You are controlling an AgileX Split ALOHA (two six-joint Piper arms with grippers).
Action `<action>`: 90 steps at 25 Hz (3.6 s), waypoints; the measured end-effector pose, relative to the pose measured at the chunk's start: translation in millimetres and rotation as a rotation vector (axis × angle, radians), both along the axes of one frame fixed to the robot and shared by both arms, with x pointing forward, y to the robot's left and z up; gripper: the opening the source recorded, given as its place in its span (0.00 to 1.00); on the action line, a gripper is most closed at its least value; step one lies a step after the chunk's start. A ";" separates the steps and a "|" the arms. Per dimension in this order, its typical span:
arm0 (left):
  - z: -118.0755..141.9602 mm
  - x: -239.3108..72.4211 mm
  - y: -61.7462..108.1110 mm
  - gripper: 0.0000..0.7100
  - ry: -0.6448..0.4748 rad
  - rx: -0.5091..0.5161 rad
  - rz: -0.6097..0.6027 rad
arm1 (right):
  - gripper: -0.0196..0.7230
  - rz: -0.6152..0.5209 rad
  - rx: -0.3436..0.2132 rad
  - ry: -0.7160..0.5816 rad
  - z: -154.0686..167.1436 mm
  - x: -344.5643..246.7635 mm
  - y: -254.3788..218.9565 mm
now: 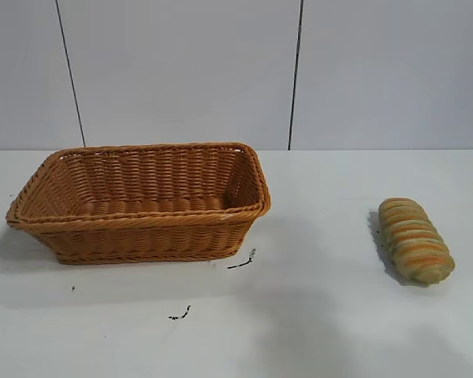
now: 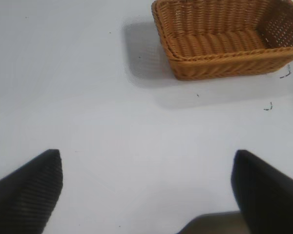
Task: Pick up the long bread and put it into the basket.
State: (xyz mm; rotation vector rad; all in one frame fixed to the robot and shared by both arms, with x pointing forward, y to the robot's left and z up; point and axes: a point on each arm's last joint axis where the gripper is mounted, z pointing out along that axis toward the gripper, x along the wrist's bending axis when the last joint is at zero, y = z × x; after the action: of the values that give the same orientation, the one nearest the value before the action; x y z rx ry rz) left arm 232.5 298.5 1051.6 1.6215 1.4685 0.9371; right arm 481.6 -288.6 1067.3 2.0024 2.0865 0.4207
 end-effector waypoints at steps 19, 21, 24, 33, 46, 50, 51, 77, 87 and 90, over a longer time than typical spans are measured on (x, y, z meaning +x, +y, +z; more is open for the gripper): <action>0.0 0.0 0.0 0.97 0.000 0.000 0.000 | 0.95 0.079 -0.017 0.179 -94.9 119.6 21.3; 0.0 0.0 0.0 0.97 0.000 0.000 0.000 | 0.95 0.063 -0.017 0.174 -101.5 123.5 22.1; 0.0 0.0 0.0 0.97 0.000 0.000 0.000 | 0.95 0.055 -0.031 0.168 -114.5 129.7 21.1; 0.0 0.0 0.0 0.97 0.000 0.000 0.000 | 0.95 0.014 -0.040 0.177 -164.5 145.7 20.6; 0.0 0.0 0.0 0.97 0.000 0.000 0.000 | 0.82 0.010 -0.035 0.187 -183.0 149.1 21.3; 0.0 0.0 0.0 0.97 0.000 0.000 0.000 | 0.32 0.008 -0.033 0.193 -183.1 148.5 21.4; 0.0 0.0 0.0 0.97 0.000 0.000 0.000 | 0.23 0.008 -0.033 0.193 -183.1 148.5 21.4; 0.0 0.0 0.0 0.97 0.000 0.000 0.000 | 0.16 0.085 -0.034 -0.089 10.0 170.6 44.1; 0.0 0.0 0.0 0.97 0.000 0.000 0.000 | 0.16 0.359 -0.052 -0.133 12.5 202.2 152.4; 0.0 0.0 0.0 0.97 0.000 0.000 0.000 | 0.16 0.504 -0.038 -0.154 6.6 200.4 191.5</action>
State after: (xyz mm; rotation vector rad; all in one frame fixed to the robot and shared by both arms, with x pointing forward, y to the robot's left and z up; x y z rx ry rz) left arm 232.5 298.5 1051.6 1.6215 1.4685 0.9371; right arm 682.0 -97.2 1073.9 1.3540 2.4571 0.5910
